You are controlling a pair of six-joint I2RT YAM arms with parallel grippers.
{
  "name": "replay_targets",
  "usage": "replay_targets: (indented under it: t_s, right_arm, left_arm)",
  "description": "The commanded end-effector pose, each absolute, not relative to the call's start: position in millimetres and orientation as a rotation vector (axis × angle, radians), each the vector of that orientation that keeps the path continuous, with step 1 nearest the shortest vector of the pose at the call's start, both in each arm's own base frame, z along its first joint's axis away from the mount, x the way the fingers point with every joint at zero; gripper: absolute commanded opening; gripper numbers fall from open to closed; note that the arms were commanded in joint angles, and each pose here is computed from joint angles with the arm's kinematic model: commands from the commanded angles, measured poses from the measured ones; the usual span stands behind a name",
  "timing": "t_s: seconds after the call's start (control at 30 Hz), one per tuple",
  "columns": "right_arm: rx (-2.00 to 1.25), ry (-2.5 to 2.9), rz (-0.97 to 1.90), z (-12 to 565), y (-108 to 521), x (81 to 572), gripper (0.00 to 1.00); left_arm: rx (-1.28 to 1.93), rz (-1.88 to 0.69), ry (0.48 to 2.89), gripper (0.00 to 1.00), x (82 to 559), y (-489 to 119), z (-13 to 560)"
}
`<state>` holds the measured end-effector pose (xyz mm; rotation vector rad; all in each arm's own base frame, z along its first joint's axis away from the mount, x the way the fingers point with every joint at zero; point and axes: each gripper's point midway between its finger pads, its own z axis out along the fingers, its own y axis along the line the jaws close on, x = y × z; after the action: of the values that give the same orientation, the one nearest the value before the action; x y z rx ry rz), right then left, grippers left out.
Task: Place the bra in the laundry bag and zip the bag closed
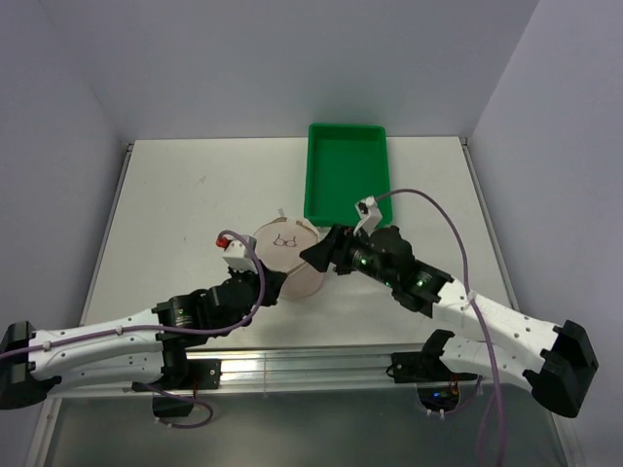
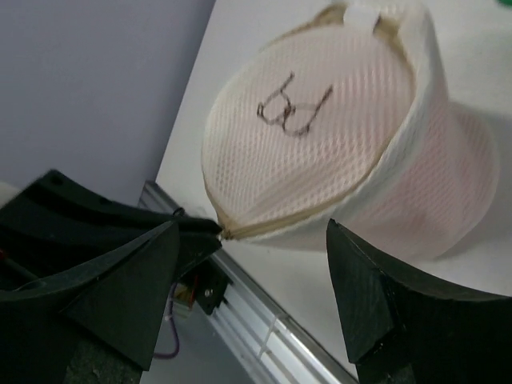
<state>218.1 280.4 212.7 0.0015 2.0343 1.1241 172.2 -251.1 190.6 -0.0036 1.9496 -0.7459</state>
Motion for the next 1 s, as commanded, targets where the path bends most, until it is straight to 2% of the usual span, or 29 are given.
replay_targets:
  t_s: [0.0,0.27,0.37,0.47,0.5,0.6,0.8,0.97]
  right_arm:
    - [0.149,2.04,1.111,195,276,210,0.81]
    - [0.227,2.0,1.126,197,284,218,0.65]
    - [0.227,1.99,1.148,199,292,222,0.54]
    - [0.227,1.997,1.151,197,296,224,0.3]
    - [0.234,1.992,1.137,197,294,227,0.16]
    - [0.223,2.001,1.09,195,286,233,0.0]
    - [0.176,1.987,1.094,200,256,271,0.0]
    - [0.109,2.029,1.03,200,252,305,0.0]
  left_arm:
    - [-0.038,-0.856,1.817,0.0,179,-279,235]
    - [-0.017,-0.905,1.831,0.0,174,-298,227]
    - [-0.001,-0.903,1.841,0.0,171,-299,222]
    - [0.01,-0.877,1.855,0.0,170,-294,217]
    - [0.006,-0.866,1.854,0.0,171,-291,217]
    - [0.02,-0.824,1.87,0.0,169,-278,209]
    - [0.054,-0.723,1.941,0.0,162,-246,187]
    - [-0.009,-0.7,1.939,0.0,161,-221,190]
